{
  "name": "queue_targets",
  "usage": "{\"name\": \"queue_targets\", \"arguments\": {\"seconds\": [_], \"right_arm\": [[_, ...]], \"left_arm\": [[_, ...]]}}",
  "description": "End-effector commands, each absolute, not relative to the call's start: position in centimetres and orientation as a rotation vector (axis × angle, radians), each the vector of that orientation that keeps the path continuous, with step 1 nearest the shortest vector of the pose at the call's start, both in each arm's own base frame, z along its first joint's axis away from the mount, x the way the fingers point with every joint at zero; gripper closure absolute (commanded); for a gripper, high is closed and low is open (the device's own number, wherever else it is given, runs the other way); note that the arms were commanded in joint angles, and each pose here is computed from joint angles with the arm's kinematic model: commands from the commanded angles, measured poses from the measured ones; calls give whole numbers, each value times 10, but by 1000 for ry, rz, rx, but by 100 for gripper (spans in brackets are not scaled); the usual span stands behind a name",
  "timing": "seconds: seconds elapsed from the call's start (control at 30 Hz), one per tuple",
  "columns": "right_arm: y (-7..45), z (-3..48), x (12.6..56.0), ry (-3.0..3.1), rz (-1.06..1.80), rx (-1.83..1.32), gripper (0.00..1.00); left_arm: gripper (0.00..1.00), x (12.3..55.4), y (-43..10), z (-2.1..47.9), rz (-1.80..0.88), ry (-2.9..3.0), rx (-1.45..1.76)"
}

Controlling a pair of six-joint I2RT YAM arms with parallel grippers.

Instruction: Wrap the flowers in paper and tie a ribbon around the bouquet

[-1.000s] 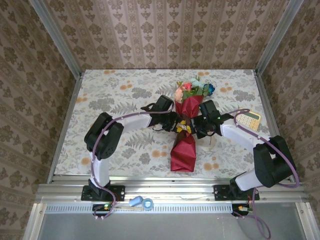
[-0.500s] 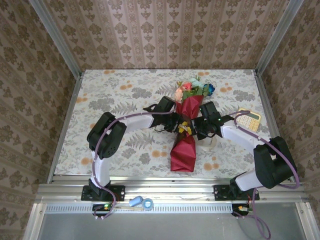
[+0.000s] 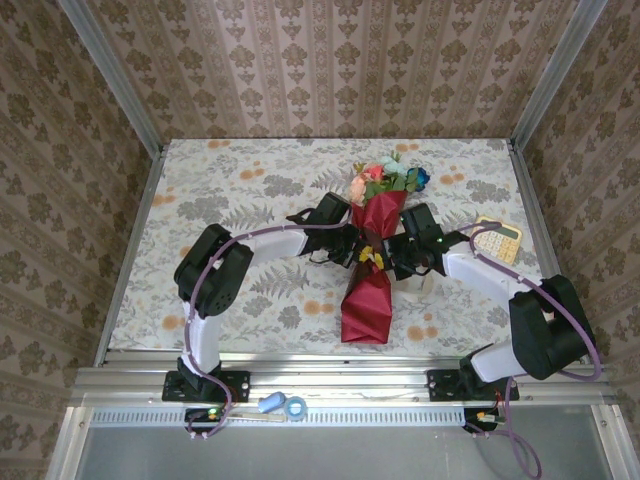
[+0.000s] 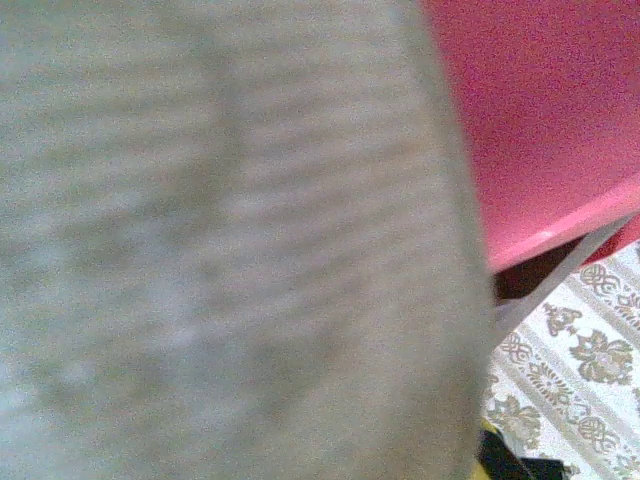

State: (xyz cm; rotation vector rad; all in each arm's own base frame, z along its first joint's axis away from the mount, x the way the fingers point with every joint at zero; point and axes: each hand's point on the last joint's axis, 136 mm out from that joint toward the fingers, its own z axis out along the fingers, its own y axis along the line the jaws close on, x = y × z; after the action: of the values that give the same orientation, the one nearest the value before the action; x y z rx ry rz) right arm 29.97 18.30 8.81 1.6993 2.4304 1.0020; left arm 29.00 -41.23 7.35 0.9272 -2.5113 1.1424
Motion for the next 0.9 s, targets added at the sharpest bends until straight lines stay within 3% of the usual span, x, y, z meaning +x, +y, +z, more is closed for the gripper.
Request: {"name": "queue_targets", "arguments": {"seconds": [0.0,0.2,0.43,0.87], "right_arm": [[182,96,291,2422,1024,1695,100],[179,92,285,2429,1021,1695,100],[176,79,275,2451,1015,1715,100],[178,59,278,2487,1029,1766,100]], "left_arm": [[99,298,-412,71,1150,-2540,947],[100,308,-408,81,1246,-2569,966],[100,324,-411,99,1540,-2563,969],[100,322,-416,119,1911,-2527,881]]}}
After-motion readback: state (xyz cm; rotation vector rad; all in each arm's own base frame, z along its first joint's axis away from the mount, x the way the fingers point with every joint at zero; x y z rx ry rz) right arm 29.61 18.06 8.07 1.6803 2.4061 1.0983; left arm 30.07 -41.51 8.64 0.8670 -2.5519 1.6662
